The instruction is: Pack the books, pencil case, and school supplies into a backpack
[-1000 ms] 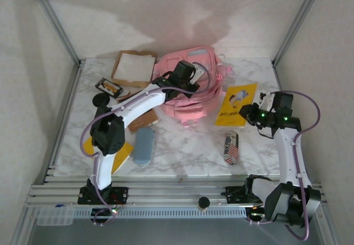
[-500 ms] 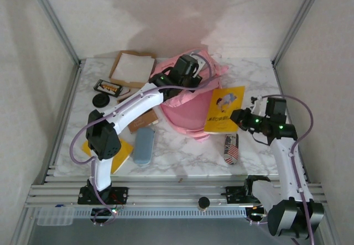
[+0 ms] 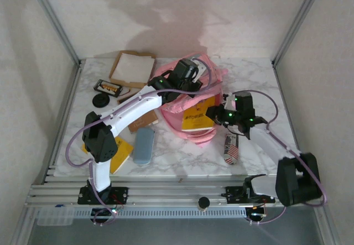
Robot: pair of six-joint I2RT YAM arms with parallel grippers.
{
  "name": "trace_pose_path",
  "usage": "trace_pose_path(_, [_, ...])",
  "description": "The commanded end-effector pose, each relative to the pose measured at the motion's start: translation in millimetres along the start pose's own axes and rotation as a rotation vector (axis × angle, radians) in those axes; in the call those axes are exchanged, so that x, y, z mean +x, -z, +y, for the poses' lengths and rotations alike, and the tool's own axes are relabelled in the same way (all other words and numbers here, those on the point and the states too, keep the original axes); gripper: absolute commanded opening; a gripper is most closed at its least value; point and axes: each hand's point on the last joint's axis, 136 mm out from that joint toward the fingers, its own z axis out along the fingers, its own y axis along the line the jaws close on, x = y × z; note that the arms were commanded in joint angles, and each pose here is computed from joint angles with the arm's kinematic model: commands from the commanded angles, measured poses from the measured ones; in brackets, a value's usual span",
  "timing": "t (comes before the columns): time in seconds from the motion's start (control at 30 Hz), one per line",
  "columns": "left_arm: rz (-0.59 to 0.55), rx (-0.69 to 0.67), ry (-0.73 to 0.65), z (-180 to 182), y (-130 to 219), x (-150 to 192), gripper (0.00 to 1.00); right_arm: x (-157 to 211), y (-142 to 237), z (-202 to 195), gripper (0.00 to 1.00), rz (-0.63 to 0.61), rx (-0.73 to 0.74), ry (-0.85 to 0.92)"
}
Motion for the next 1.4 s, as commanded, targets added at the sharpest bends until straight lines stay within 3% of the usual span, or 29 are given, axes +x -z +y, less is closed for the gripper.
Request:
trace_pose_path(0.0, [-0.191,0.061,0.088,-3.2,43.8,-57.2,0.00,-44.6,-13.8,18.4,0.00,-0.192,-0.065,0.109])
trace_pose_path(0.13, [-0.194,0.084,0.122,-5.5,42.6,-61.9,0.00,-54.6,-42.5,21.2,0.06,-0.239,-0.107,0.124])
trace_pose_path(0.3, [-0.187,0.120,0.122,-12.5,38.5,-57.7,0.00,-66.0,-86.8,19.5,0.11,-0.180,-0.125,0.152])
trace_pose_path(0.47, [-0.160,0.057,0.117,-2.5,30.7,-51.8,0.00,-95.9,-84.6,-12.3,0.50,-0.249,0.022,0.122])
trace_pose_path(0.6, [-0.166,0.031,0.132,5.4,26.9,-50.8,0.00,-84.5,-66.8,-27.5,0.73,-0.244,0.121,0.102])
trace_pose_path(0.8, [-0.184,0.022,0.168,9.9,24.6,-53.4,0.00,-31.1,-34.5,-55.9,0.73,-0.155,0.253,0.021])
trace_pose_path(0.93, [-0.202,0.050,0.190,5.6,25.2,-58.0,0.00,-2.2,-26.6,-45.9,0.72,-0.125,0.252,0.005])
trace_pose_path(1.07, [-0.196,0.065,0.189,2.7,23.0,-58.4,0.00,22.6,-32.6,-46.7,0.63,-0.086,0.240,-0.021])
trace_pose_path(1.37, [-0.156,0.130,0.165,-11.0,19.5,-53.0,0.00,38.5,-76.9,-57.5,0.64,-0.062,0.303,-0.068])
